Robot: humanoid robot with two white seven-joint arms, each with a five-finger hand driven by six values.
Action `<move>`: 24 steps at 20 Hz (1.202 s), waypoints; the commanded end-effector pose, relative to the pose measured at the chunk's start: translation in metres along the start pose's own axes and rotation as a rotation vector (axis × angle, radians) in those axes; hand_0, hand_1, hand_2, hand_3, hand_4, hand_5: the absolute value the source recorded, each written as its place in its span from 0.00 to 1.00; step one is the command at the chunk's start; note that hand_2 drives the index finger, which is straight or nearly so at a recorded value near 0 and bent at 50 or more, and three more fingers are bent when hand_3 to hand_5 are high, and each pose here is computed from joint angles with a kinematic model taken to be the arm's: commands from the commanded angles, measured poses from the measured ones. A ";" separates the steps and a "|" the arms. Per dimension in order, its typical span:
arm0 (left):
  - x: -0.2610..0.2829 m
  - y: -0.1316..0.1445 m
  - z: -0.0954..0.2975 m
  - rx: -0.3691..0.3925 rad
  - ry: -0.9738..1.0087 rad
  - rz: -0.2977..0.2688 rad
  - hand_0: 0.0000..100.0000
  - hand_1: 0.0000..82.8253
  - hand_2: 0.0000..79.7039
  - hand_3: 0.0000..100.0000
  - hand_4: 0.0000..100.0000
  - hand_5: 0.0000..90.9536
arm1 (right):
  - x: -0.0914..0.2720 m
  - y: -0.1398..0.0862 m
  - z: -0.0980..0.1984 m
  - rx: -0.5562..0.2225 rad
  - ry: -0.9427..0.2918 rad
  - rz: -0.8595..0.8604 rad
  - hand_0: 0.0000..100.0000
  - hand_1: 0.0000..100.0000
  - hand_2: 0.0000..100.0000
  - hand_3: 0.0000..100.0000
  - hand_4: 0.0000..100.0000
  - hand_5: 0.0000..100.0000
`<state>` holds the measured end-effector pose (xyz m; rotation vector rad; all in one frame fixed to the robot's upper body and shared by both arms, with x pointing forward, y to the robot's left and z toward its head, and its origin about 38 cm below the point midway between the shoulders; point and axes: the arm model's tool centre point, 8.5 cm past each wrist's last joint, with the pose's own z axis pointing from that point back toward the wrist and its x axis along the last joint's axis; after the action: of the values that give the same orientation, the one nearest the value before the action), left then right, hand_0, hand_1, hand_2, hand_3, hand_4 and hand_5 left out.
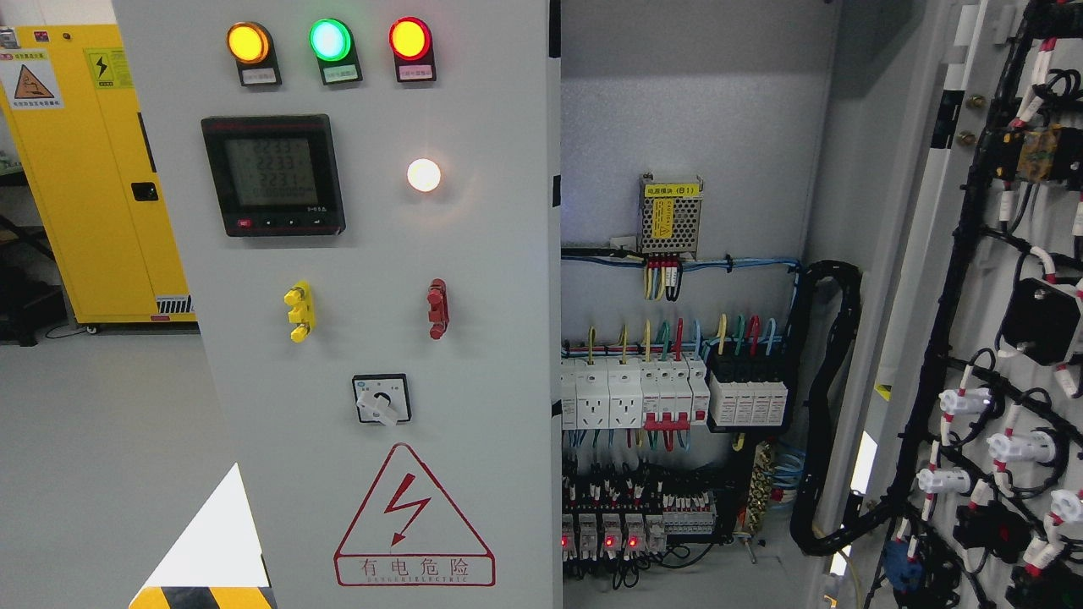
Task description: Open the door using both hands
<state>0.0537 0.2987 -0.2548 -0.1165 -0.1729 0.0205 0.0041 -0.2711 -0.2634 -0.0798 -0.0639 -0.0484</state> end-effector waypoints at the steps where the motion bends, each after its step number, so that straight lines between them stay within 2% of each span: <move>1: -0.074 0.008 0.014 0.058 0.190 0.066 0.00 0.00 0.00 0.00 0.00 0.00 | 0.045 -0.007 0.012 0.008 -0.273 0.091 0.20 0.12 0.00 0.00 0.00 0.00; 4: -0.073 0.008 0.014 0.056 0.185 0.066 0.00 0.00 0.00 0.00 0.00 0.00 | 0.086 -0.015 0.051 0.022 -0.554 0.148 0.20 0.12 0.00 0.00 0.00 0.00; 8: -0.070 0.008 0.013 0.056 0.157 0.058 0.00 0.00 0.00 0.00 0.00 0.00 | 0.139 0.021 0.128 0.113 -0.871 0.168 0.20 0.12 0.00 0.00 0.00 0.00; 11: -0.067 0.008 0.013 0.055 0.134 0.052 0.00 0.00 0.00 0.00 0.00 0.00 | 0.177 0.056 0.205 0.214 -1.120 0.190 0.20 0.12 0.00 0.00 0.00 0.00; 14: -0.065 0.005 0.012 0.050 0.116 0.046 0.00 0.00 0.00 0.00 0.00 0.00 | 0.198 0.080 0.286 0.315 -1.352 0.205 0.20 0.12 0.00 0.00 0.00 0.00; 16: -0.065 0.005 0.011 0.049 0.115 0.045 0.00 0.00 0.00 0.00 0.00 0.00 | 0.207 0.093 0.330 0.379 -1.476 0.200 0.20 0.12 0.00 0.00 0.00 0.00; 18: -0.063 0.004 0.011 0.045 0.109 0.044 0.00 0.00 0.00 0.00 0.00 0.00 | 0.217 0.099 0.359 0.417 -1.584 0.190 0.20 0.12 0.00 0.00 0.00 0.00; 21: -0.061 0.004 0.010 0.044 0.105 0.043 0.00 0.00 0.00 0.00 0.00 0.00 | 0.233 0.106 0.386 0.468 -1.764 0.180 0.20 0.12 0.00 0.00 0.00 0.00; 24: -0.057 0.004 0.010 0.042 0.100 0.030 0.00 0.00 0.00 0.00 0.00 0.00 | 0.245 0.108 0.406 0.492 -1.893 0.181 0.20 0.12 0.00 0.00 0.00 0.00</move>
<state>0.0164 0.3014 -0.2560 -0.0801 -0.1180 0.0489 0.2040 -0.1883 -0.0205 0.1698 -1.4113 0.2049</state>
